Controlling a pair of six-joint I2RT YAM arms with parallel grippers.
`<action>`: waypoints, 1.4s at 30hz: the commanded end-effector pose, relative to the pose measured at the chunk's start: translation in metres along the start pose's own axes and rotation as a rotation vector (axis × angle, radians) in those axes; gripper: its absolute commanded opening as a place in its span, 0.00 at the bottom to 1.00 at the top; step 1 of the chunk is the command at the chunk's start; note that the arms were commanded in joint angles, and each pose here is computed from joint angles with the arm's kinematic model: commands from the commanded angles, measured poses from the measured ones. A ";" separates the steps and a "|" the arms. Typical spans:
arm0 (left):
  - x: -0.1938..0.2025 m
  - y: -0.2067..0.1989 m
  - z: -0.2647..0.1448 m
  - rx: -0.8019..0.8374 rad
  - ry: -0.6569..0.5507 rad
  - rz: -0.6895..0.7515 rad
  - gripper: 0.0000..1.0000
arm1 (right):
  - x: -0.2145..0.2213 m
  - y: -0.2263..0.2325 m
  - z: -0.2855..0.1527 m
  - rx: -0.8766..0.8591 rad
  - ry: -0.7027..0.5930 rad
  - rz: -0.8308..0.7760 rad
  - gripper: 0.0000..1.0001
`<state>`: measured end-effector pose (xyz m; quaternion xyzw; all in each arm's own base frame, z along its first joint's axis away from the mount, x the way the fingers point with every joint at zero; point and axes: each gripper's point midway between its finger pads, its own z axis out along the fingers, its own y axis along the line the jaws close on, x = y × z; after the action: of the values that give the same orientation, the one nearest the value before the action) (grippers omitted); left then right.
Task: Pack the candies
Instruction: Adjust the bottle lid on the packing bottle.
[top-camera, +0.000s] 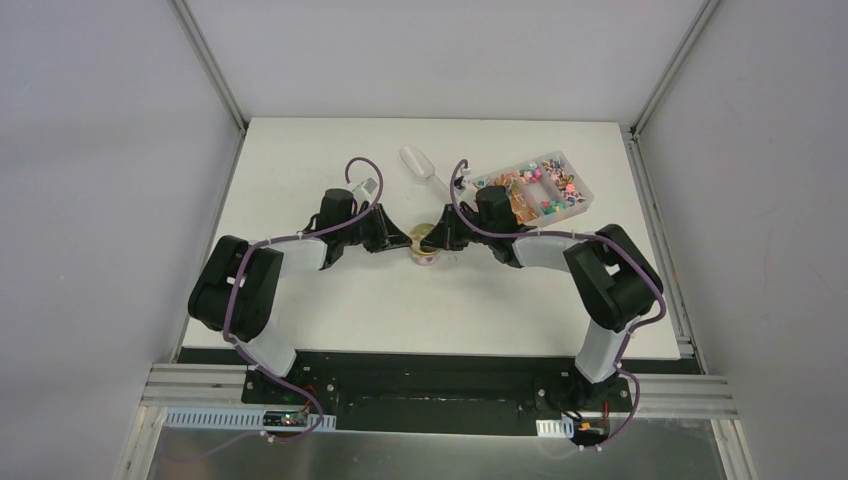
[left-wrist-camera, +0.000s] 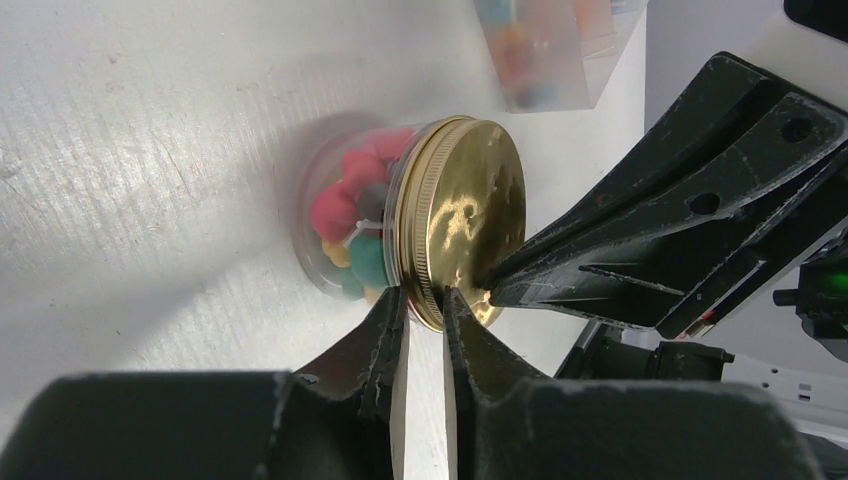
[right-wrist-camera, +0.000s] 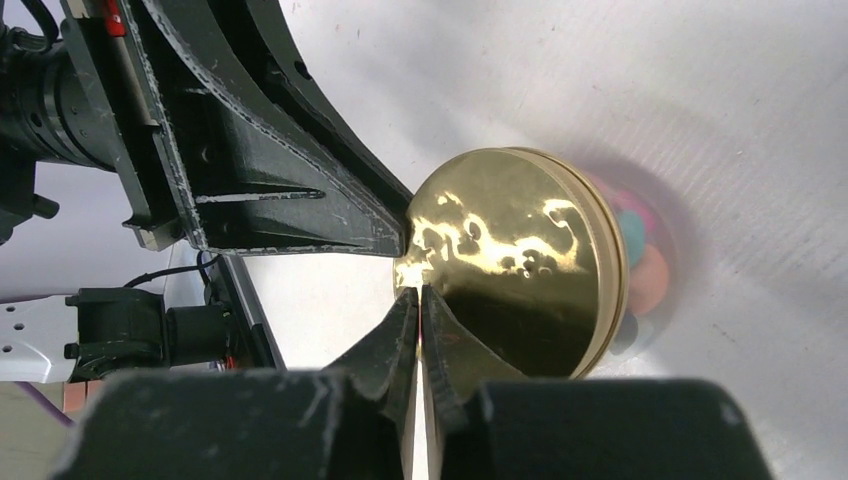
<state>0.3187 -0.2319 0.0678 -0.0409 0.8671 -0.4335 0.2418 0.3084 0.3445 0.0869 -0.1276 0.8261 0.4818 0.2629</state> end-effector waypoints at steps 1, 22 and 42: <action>0.040 0.060 -0.001 -0.220 0.097 -0.039 0.11 | 0.012 -0.021 -0.005 0.113 0.034 0.001 0.06; -0.047 -0.080 -0.046 0.085 -0.013 0.250 0.77 | -0.105 0.048 -0.098 0.285 -0.241 -0.287 0.94; -0.098 -0.173 -0.215 -0.022 -0.601 0.551 0.99 | -0.135 0.090 -0.269 0.595 -0.655 -0.452 1.00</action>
<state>0.2889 -0.1769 0.3411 0.0914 0.7518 -0.3506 0.5509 0.3040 0.1680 0.3295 -0.0789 0.7652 0.1846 0.6117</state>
